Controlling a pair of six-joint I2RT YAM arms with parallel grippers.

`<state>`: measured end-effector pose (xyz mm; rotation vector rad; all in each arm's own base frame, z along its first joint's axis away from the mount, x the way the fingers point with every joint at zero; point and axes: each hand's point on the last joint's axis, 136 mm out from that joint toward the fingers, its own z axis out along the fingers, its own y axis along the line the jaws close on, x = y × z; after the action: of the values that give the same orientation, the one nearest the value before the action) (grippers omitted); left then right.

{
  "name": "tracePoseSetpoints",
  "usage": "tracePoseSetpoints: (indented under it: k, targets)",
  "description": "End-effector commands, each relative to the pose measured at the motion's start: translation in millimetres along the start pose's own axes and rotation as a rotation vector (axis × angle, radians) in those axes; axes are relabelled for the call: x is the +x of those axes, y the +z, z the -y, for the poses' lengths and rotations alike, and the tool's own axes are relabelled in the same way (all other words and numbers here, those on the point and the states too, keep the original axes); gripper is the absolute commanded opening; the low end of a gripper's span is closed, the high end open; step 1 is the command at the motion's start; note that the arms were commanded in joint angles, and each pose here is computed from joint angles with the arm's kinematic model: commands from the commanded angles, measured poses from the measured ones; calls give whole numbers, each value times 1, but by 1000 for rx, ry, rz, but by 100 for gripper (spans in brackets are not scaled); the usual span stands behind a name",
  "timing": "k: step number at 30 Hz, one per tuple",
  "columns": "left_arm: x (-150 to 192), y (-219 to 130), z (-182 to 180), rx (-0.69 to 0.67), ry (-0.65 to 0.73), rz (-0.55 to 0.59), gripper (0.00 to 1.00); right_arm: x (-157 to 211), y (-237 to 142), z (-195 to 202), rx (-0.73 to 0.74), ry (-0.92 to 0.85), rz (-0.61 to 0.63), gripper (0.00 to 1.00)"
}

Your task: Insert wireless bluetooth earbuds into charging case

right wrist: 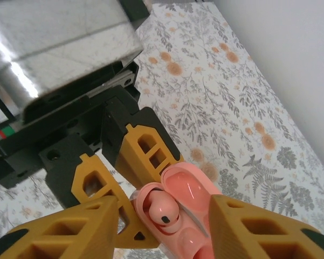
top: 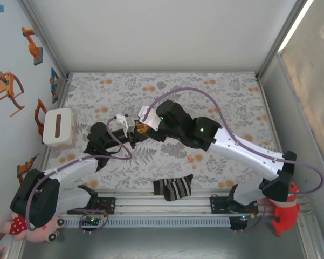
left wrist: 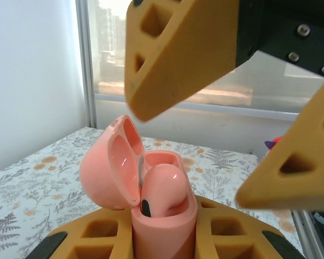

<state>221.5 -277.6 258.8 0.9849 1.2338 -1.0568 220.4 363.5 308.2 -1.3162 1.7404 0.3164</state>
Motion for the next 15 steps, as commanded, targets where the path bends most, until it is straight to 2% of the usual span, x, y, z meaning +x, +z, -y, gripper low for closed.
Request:
tracePoseSetpoints:
  k: [1,3,7,15]
  targets:
    - [-19,0,3,2,58,47,0,-33,-39,19,48,87,142,53]
    - [-18,-1,2,-6,61,42,0,-34,-49,33,96,144,166,60]
    - [-18,-3,2,-21,70,41,0,-24,-63,56,154,277,179,63]
    - [-16,-13,4,-65,87,23,0,43,-71,95,300,529,23,64]
